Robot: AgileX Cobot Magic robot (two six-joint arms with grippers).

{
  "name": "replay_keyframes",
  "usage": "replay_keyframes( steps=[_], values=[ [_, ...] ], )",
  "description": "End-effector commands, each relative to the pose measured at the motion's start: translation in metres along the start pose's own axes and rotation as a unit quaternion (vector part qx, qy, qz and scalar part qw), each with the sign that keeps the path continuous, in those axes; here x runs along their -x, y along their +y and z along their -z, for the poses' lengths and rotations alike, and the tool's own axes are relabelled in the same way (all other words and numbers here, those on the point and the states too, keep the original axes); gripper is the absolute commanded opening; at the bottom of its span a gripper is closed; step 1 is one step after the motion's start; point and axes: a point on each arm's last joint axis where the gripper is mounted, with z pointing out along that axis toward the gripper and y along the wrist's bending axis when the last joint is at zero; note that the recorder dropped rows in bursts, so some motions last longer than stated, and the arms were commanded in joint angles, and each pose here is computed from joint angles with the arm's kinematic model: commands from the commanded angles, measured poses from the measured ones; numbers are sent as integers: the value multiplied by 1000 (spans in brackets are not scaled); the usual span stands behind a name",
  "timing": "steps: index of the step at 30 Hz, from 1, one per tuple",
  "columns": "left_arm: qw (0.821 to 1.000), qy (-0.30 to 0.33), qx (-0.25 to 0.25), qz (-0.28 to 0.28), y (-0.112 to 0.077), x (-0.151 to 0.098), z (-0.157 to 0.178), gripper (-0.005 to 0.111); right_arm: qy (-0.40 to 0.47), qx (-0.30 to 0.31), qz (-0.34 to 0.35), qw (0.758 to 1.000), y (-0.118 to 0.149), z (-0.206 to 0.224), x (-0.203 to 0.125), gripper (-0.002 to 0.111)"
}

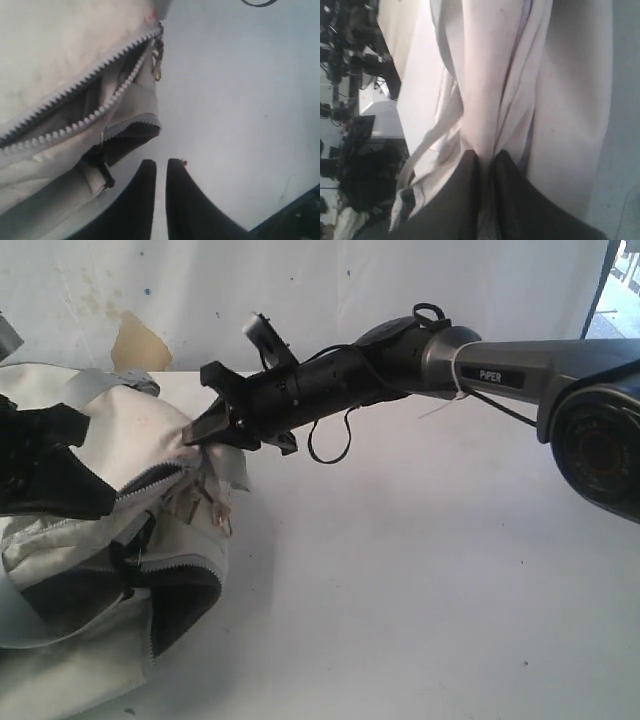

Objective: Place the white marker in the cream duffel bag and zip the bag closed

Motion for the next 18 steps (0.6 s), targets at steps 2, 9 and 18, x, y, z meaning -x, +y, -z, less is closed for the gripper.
replay_keyframes(
  steps=[2, 9, 18],
  values=[
    [994, -69, -42, 71, 5, -3, -14, 26, -46, 38, -44, 997, 8, 23, 17, 0],
    [988, -107, -96, 63, -21, 0, -28, 53, -29, 51, -49, 997, 10, 23, 14, 0],
    [982, -96, -85, 135, -11, 10, -69, 52, -23, 58, -49, 997, 11, 23, 13, 0]
  ],
)
